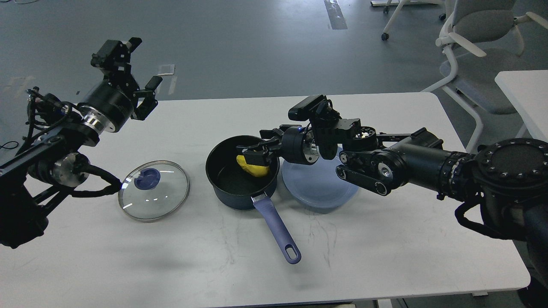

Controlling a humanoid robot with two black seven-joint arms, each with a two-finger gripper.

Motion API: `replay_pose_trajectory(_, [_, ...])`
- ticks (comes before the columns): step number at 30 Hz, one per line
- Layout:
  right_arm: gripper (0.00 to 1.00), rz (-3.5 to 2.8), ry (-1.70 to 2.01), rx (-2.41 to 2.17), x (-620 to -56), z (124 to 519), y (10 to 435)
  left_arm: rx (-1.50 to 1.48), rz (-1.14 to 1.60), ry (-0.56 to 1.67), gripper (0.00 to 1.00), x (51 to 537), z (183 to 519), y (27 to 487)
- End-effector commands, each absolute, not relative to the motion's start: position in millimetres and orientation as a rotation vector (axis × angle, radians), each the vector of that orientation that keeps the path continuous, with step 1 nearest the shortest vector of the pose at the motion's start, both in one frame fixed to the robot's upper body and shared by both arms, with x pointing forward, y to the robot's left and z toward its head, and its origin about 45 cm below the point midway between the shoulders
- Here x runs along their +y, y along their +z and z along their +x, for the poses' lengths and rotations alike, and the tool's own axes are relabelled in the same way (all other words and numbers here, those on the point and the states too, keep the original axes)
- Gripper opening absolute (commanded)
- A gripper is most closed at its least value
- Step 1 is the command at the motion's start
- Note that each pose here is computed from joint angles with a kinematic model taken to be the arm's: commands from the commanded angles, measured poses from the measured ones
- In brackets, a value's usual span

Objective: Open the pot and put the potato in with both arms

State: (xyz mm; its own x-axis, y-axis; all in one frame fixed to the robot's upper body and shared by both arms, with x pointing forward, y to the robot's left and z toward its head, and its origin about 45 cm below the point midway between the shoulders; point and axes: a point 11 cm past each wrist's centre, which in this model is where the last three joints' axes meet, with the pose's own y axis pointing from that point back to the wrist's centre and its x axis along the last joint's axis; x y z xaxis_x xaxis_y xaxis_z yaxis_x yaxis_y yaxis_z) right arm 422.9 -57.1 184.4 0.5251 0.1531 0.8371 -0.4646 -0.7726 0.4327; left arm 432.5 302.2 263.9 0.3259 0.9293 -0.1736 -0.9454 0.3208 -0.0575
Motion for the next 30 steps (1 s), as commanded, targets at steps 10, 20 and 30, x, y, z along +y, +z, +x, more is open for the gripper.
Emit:
replay_pose_trajectory(10, [1.0, 2.894, 0.01, -1.235, -83.3, 467.7, 289.9, 0.246, -0.264, 1.239, 0.98, 308.0, 424.8, 252.8])
replay_pose_trajectory(20, [1.0, 2.809, -0.657, -1.618, -163.5, 470.0, 240.9, 0.414, -0.291, 1.181, 0.98, 310.5, 412.6, 233.0])
replay_pose_trajectory(30, [1.0, 2.837, -0.642, -1.597, -163.2, 472.4, 251.7, 0.412, -0.307, 1.182, 0.98, 311.0, 413.1, 235.9])
